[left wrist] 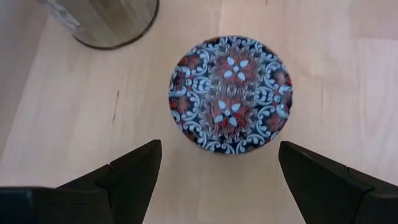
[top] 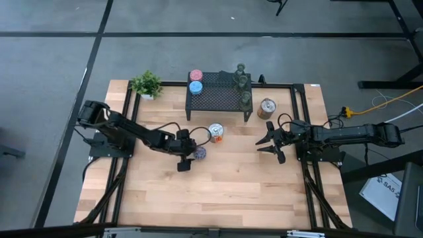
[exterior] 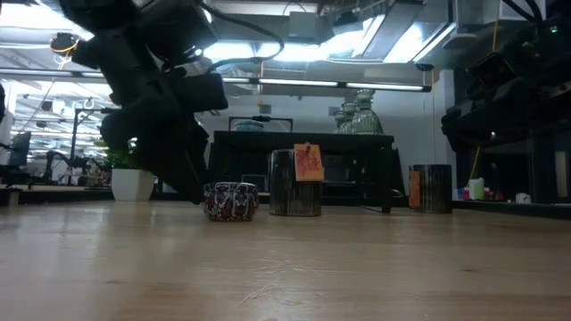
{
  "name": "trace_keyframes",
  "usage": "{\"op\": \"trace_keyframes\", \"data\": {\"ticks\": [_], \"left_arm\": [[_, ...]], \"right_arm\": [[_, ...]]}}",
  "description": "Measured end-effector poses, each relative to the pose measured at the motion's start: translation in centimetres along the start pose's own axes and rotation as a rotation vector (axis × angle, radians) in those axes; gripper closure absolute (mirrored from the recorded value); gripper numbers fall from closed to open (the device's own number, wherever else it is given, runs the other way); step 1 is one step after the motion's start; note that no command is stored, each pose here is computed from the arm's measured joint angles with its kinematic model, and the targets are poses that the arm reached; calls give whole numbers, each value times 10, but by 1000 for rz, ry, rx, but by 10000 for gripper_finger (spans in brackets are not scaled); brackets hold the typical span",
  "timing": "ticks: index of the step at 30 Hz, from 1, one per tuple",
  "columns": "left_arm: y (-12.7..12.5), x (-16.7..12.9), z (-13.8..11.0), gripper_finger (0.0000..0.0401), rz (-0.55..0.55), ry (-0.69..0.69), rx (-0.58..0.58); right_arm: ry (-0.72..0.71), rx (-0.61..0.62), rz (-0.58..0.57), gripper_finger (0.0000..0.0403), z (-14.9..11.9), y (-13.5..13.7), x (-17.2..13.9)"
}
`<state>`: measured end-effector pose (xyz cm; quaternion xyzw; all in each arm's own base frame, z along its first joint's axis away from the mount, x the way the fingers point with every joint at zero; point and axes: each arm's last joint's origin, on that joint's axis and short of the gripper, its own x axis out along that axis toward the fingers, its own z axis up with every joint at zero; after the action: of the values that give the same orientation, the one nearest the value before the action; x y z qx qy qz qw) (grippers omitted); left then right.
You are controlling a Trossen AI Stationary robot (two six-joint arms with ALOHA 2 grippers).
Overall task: Pick & Place candle stick holders
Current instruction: Put the black scented candle on the shelf
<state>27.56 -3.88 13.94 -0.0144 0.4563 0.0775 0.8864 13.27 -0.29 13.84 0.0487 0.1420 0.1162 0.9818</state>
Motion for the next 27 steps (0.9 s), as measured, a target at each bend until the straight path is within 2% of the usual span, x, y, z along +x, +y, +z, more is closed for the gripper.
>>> {"op": "trace_keyframes", "data": {"ticks": [3,7,13,21,27], "left_arm": [[-1,6,-1,79,12,-37,-8],[-1,18,-5,75,-7,-19,-38],[0,29,-4,48,-36,-38,-98],[-1,30,-2,18,-28,-72,-46],[-1,31,2,17,-3,-124,13]], "right_arm": [[0,0,0,271,0,0,0],[0,0,0,271,0,0,0],[0,0,0,271,0,0,0],[0,0,0,271,0,0,0],[0,0,0,271,0,0,0]]}}
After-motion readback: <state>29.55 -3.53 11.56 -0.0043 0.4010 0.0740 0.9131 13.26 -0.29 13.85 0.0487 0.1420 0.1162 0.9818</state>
